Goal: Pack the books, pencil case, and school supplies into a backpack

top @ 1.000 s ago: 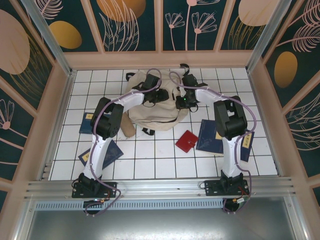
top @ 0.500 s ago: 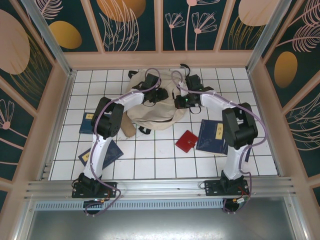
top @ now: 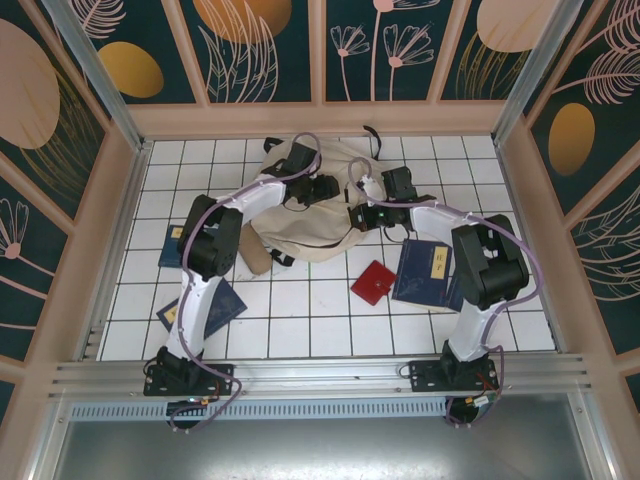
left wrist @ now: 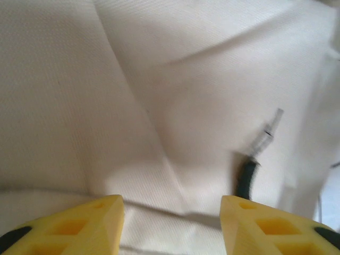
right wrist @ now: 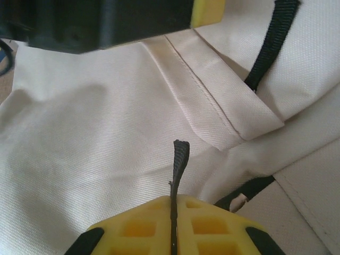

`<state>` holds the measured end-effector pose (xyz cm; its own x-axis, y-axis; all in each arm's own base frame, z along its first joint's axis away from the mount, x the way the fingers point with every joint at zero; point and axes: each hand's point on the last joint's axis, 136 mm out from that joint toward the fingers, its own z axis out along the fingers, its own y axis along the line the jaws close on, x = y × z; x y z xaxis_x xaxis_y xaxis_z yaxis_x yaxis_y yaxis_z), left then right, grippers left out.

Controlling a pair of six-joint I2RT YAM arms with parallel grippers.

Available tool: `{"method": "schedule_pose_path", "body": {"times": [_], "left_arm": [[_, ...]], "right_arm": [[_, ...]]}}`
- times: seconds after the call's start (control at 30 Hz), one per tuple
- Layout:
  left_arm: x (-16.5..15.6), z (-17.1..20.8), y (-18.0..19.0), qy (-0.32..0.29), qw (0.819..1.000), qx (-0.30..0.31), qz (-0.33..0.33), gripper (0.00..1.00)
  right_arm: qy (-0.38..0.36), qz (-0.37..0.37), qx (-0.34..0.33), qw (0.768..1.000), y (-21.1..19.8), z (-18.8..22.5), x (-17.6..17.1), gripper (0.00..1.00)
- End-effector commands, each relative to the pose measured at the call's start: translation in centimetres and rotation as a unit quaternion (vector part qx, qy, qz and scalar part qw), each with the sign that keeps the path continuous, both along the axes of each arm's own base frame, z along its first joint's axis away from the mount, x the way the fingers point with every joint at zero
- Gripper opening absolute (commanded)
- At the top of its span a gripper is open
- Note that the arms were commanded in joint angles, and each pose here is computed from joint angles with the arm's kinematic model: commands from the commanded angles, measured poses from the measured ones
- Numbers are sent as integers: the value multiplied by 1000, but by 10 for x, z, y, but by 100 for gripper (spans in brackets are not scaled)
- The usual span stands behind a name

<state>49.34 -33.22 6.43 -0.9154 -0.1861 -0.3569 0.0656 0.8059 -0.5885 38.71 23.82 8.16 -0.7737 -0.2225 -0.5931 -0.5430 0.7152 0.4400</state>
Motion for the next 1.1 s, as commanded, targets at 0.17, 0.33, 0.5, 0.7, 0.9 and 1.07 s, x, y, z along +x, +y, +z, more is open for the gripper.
{"method": "schedule_pose_path", "body": {"times": [0.17,0.33,0.5,0.7,0.9,1.07], "left_arm": [[-38,41,10,-2,999,-26,-23,59],[-47,40,14,0,999,-23,-26,59],[-66,33,13,-7,997,-4,-73,59],[-83,18,11,-24,990,59,-127,63],[-80,30,1,33,999,-11,-33,68],[-80,39,-14,71,995,-59,43,65]], "right_arm": [[-26,77,17,997,8,11,-26,33],[-23,30,69,997,0,38,-21,37],[12,-125,73,989,-38,42,6,50],[118,-262,61,956,-60,6,12,55],[153,-342,63,925,-69,-11,27,59],[164,-343,55,923,-66,-27,42,60]]}}
